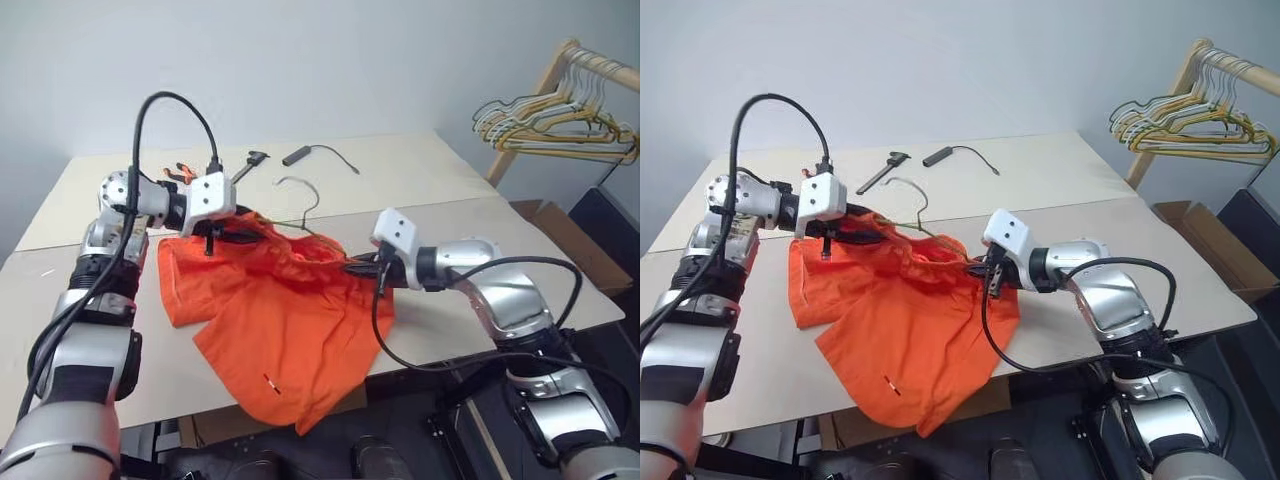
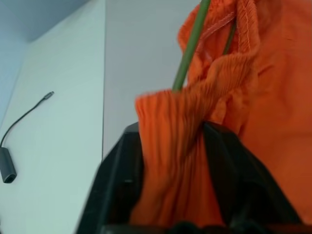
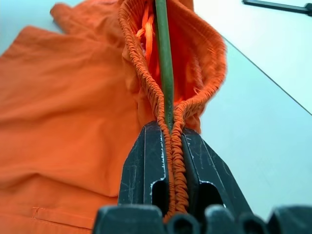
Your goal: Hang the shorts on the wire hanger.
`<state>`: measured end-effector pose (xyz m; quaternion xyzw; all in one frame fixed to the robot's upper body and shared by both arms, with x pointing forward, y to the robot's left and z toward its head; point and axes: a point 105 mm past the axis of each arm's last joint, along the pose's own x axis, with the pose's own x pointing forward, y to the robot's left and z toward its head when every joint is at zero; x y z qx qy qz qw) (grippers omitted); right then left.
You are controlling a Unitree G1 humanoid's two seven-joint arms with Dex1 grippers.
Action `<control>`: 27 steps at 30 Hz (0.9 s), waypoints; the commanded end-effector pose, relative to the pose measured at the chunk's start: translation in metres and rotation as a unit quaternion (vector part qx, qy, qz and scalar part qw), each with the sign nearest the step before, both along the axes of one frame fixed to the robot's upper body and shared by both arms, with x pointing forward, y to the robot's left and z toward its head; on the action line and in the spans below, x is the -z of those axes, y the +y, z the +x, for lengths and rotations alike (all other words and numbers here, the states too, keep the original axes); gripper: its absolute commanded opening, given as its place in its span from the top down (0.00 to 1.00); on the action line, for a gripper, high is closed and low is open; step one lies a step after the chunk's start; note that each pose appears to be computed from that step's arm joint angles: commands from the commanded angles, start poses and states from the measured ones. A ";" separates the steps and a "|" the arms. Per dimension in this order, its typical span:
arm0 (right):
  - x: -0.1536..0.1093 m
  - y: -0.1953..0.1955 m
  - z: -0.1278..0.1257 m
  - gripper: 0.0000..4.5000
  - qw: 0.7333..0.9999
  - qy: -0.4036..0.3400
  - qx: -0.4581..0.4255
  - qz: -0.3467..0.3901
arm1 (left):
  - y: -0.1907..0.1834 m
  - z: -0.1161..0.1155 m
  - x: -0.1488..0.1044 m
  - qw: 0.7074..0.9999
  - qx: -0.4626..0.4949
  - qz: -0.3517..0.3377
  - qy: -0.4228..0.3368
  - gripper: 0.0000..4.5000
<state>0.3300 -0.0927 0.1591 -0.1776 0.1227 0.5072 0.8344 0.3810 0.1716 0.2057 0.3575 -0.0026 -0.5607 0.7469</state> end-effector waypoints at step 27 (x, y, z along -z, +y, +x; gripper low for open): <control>-0.060 -0.208 -0.024 0.97 0.794 0.013 0.604 0.067 | -0.033 0.007 -0.050 0.965 0.006 -0.260 -0.027 0.00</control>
